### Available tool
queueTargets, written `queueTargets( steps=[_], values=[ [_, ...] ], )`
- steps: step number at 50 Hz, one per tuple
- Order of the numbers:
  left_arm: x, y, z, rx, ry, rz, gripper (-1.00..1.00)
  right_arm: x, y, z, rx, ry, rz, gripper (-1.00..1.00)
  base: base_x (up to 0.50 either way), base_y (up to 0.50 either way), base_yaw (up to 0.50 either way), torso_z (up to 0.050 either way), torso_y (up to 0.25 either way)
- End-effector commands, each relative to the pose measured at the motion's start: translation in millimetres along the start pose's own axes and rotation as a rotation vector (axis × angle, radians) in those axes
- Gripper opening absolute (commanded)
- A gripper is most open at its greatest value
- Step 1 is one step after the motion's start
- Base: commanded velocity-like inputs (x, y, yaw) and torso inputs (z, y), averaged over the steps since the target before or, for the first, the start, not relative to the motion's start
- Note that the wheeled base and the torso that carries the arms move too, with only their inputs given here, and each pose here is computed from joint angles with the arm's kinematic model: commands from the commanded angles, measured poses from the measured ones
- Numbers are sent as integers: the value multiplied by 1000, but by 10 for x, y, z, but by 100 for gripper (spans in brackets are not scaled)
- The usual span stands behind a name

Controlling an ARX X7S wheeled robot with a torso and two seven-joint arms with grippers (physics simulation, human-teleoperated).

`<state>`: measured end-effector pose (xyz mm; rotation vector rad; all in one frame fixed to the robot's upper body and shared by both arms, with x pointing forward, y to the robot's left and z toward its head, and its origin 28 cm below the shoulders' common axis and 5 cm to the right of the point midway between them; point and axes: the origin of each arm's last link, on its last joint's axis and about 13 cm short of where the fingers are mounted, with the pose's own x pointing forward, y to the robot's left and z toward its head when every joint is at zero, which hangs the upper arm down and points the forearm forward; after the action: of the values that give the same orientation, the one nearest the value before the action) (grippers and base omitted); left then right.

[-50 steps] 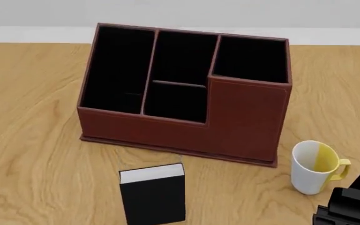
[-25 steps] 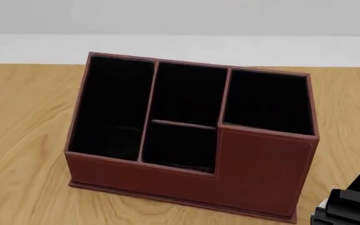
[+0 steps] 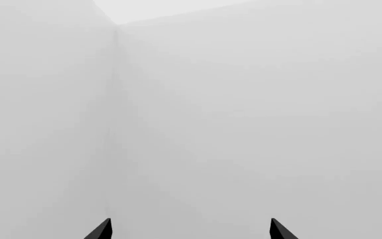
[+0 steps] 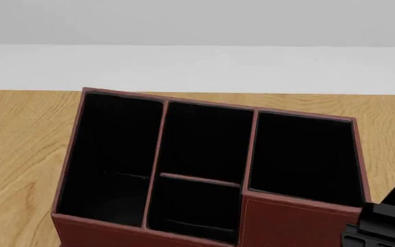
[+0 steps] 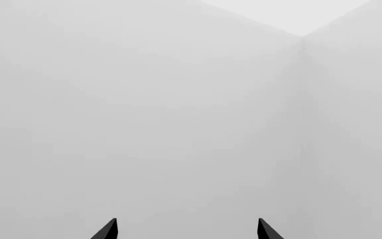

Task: Pick up the book and place it in the front compartment of the caddy.

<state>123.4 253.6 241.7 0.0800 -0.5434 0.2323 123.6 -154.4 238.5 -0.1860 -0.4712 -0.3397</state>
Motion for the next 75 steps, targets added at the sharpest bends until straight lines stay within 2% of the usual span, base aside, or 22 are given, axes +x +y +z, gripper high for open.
queueTargets(
  steps=[1,8,12,15,25,27,28,30,31,32,33,34,35,37,38,44,46,48,52,58,65,75],
  values=[
    [-7,3,0,0,1,1,100,-11,-16,-1,0,-3,-6,100,0,0,0,0,0],
    [-2,1,3,0,0,3,100,105,-25,122,13,-7,67,100,0,0,0,0,0],
    [-6,9,5,0,-1,4,100,271,-90,379,-42,5,134,100,0,0,0,0,0],
    [-15,19,3,-2,-2,7,100,334,-137,542,-20,8,214,100,0,0,0,0,0],
    [-16,24,8,-9,-7,7,100,788,-175,802,39,87,599,100,0,0,0,0,0],
    [-19,26,8,-11,-7,7,100,865,-172,862,93,95,696,100,0,0,0,0,0],
    [-20,27,8,-11,-7,8,100,891,-177,865,61,108,701,100,0,0,0,0,0],
    [-21,33,11,-12,-7,9,100,972,-168,872,36,161,815,100,0,0,0,0,0],
    [-18,37,16,-12,-8,9,100,1037,-174,871,-17,212,875,100,0,0,0,0,0],
    [-18,38,16,-12,-8,9,100,1040,-175,875,-17,212,875,100,0,0,0,0,0],
    [-15,35,21,-9,-10,6,100,1094,-179,919,23,238,953,100,0,0,0,0,0],
    [-9,33,21,-9,-11,3,100,1130,-186,942,-20,254,978,100,0,0,0,0,0],
    [-8,31,21,-9,-12,2,100,1171,-171,981,-12,282,1058,100,0,0,0,0,0],
    [-12,32,23,-10,-12,3,100,1253,-157,1014,-86,294,1064,100,0,0,0,0,0],
    [-15,34,23,-10,-12,3,100,1281,-151,1042,-70,310,1103,100,0,0,0,0,0],
    [-14,32,20,-15,-14,5,100,1402,-10,1121,-116,453,1341,100,0,0,0,0,0],
    [-9,27,24,-16,-17,3,100,1485,190,1099,-176,530,1413,100,0,0,0,0,0],
    [-6,27,28,-17,-19,3,100,1531,311,1090,-225,570,1447,100,0,0,0,0,0],
    [0,35,42,-16,-24,6,100,1691,602,1095,-407,574,1487,100,0,0,0,0,0],
    [-16,42,35,-16,-24,12,100,1809,968,1131,-562,614,1630,100,0,0,0,0,0],
    [-10,44,40,-14,-27,9,100,1779,1006,1131,-633,667,1752,100,0,0,0,0,0],
    [-55,39,8,-16,-16,15,100,1663,933,979,-735,777,1837,100,0,0,0,0,0]
  ],
)
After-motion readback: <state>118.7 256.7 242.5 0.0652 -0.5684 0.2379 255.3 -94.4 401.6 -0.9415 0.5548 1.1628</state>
